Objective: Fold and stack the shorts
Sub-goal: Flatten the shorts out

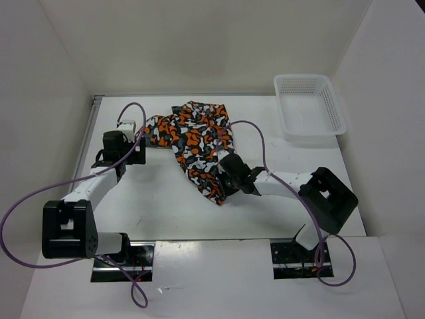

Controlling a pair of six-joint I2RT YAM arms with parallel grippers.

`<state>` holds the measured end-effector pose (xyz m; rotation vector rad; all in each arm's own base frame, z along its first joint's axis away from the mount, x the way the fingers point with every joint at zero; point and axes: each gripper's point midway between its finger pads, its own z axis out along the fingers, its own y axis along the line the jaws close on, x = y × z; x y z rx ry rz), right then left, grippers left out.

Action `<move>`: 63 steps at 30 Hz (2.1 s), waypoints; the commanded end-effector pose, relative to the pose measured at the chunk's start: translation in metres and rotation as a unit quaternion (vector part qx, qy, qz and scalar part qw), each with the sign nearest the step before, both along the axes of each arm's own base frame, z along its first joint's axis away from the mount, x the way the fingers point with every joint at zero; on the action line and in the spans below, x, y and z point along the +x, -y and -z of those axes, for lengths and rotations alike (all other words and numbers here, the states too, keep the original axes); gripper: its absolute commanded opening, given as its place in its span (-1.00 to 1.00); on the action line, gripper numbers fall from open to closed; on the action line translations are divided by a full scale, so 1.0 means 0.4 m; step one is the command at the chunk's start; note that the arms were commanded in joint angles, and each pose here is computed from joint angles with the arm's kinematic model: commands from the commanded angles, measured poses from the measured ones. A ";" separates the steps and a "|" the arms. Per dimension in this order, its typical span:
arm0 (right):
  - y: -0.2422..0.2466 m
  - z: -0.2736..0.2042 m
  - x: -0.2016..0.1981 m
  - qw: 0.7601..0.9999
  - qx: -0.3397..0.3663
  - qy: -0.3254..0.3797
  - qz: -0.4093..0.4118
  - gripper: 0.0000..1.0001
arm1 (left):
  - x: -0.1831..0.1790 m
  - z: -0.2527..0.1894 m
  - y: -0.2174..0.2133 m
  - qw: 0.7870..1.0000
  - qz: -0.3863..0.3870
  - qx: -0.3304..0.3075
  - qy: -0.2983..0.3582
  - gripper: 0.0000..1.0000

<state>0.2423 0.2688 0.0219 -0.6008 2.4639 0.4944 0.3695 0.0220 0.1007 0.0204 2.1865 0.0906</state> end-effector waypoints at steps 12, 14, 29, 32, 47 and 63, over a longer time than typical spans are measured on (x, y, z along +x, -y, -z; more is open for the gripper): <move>-0.179 -0.907 0.083 0.898 0.169 0.333 -0.231 -1.00 | -0.016 -0.152 -0.042 0.994 -0.024 0.011 0.108 1.00; -0.145 -0.946 0.172 0.902 0.170 0.367 -0.154 -1.00 | -0.020 -0.163 -0.057 0.993 -0.034 0.014 0.113 1.00; 0.125 -0.625 0.753 0.957 0.046 0.254 0.134 0.99 | 0.056 -0.161 -0.035 0.998 0.003 -0.017 0.068 1.00; 0.080 -0.666 0.649 0.965 0.075 0.242 0.064 0.99 | 0.024 -0.106 0.003 0.998 0.024 -0.026 0.042 1.00; -0.218 -0.319 0.347 0.977 0.074 0.103 -0.168 0.73 | -0.009 -0.037 0.006 0.998 0.028 -0.030 0.055 1.00; -0.270 -0.173 0.254 0.962 0.117 -0.025 -0.244 0.05 | -0.013 -0.037 -0.028 0.998 0.020 -0.046 0.046 1.00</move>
